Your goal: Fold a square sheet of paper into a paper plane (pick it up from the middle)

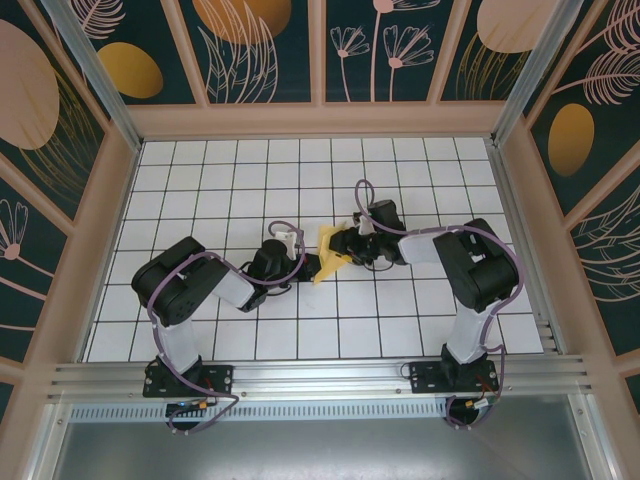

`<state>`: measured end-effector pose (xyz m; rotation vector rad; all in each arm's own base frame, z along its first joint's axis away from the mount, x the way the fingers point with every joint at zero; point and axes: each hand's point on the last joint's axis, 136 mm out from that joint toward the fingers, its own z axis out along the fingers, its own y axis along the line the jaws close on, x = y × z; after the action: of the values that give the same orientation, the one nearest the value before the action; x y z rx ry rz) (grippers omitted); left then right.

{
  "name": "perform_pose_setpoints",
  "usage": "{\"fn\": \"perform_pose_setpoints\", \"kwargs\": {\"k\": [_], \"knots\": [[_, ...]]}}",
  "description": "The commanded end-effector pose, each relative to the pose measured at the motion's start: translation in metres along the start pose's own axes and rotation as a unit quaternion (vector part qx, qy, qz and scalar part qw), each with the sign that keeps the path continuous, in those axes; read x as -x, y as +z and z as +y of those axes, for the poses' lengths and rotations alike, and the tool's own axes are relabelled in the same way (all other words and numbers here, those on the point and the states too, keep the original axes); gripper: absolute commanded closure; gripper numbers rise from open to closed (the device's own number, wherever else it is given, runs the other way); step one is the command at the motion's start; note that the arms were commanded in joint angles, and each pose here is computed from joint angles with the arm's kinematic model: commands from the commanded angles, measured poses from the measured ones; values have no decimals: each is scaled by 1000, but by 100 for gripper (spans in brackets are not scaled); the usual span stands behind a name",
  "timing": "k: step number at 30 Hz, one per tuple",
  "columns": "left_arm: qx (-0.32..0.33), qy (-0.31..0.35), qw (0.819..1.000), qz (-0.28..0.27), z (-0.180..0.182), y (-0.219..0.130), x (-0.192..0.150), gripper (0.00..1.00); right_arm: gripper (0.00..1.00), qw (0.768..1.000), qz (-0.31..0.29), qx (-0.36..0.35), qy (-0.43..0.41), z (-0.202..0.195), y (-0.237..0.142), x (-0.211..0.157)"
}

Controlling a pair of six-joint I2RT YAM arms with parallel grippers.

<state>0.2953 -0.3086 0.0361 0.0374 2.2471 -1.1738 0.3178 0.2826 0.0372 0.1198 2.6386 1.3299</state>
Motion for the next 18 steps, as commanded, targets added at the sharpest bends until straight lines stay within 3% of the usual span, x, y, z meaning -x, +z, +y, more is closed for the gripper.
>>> {"fn": "perform_pose_setpoints", "kwargs": {"k": [1, 12, 18], "knots": [[8, -11, 1000, -7, 8, -1, 0, 93, 53, 999, 2, -50, 5, -25, 7, 1], [-2, -19, 1000, -6, 8, -1, -2, 87, 51, 990, 12, -137, 22, -55, 15, -6], [-29, -13, 999, 6, -3, 4, -2, 79, 51, 990, 16, -138, 24, -55, 16, -10]]}}
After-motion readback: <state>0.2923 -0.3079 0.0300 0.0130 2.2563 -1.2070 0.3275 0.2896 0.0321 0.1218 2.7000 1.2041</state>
